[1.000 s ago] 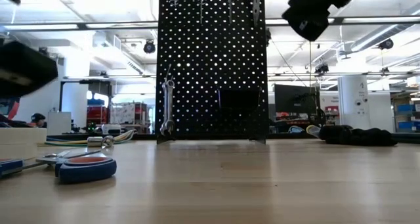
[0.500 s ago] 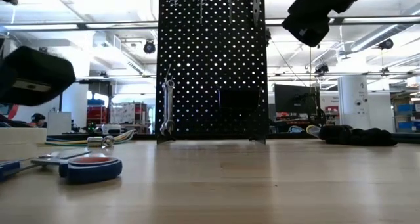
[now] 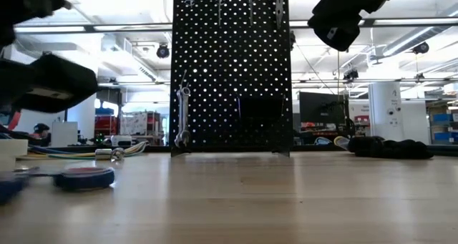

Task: Hang tools onto peg board
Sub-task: Hang the blue scissors on the peg board

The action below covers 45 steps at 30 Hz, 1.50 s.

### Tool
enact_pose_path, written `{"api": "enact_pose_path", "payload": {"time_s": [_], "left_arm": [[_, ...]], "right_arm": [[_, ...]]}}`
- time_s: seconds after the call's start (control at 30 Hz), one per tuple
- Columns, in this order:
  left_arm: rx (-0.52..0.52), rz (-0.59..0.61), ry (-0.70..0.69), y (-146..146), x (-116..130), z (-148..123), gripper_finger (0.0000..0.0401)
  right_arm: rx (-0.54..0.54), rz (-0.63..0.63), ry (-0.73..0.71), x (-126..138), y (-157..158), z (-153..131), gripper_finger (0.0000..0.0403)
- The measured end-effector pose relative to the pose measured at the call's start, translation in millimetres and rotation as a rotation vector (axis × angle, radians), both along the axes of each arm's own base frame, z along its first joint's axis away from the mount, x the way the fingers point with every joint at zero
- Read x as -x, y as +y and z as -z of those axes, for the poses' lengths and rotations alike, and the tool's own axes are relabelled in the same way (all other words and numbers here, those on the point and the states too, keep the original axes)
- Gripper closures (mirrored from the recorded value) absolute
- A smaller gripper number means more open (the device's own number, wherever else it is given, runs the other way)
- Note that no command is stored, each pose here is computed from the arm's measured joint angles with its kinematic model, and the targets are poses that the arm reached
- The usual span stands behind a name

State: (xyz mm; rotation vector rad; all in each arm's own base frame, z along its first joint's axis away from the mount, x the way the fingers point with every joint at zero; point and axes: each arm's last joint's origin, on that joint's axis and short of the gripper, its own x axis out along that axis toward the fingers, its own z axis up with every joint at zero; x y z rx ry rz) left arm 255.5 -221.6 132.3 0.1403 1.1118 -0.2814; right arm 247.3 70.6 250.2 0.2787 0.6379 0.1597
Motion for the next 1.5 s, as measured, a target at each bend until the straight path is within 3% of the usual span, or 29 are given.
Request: {"api": "enact_pose_path", "payload": {"time_s": [0.1, 0.3, 0.47, 0.57, 0.7, 0.8, 0.9, 1.13, 1.23, 1.5], "left_arm": [[-0.044, 0.001, -0.046, 2.6, -2.5, -9.0, 0.0393], [-0.036, 0.043, -0.171, 5.4, -8.2, -48.6, 0.0393], [-0.032, 0.123, -0.309, 19.3, -9.9, -106.9, 0.0393], [0.026, 0.168, -0.429, 33.0, -8.7, -152.1, 0.0393], [0.16, 0.263, -0.584, 52.1, 1.5, -210.6, 0.0394], [0.24, 0.301, -0.673, 64.9, 9.5, -241.0, 0.0394], [0.287, 0.306, -0.758, 76.6, 13.7, -261.8, 0.0394], [0.375, 0.355, -0.807, 85.0, 0.8, -267.4, 0.0394], [0.419, 0.393, -0.831, 84.9, -9.8, -263.0, 0.0394], [0.471, 0.444, -0.813, 87.5, -31.6, -248.1, 0.0384]], "right_arm": [[-0.009, 0.003, 0.003, 0.2, 0.5, 0.0, 0.0346], [-0.012, 0.0, 0.003, 0.5, 1.7, -0.1, 0.0357], [0.019, -0.046, -0.039, 0.3, 6.7, -2.6, 0.0353], [0.042, -0.157, -0.172, -1.3, 18.9, -12.5, 0.0345], [0.177, -0.323, -0.485, 0.2, 42.6, -34.5, 0.0331], [0.315, -0.316, -0.679, 1.5, 49.7, -49.9, 0.0315], [0.45, -0.241, -0.716, -2.5, 48.1, -59.1, 0.0287], [0.589, -0.23, -0.799, -17.9, 53.6, -87.7, 0.0189], [0.602, -0.225, -0.75, -29.3, 54.9, -94.1, 0.0157], [0.589, -0.294, -0.657, -62.8, 70.6, -100.0, 0.0158]]}}
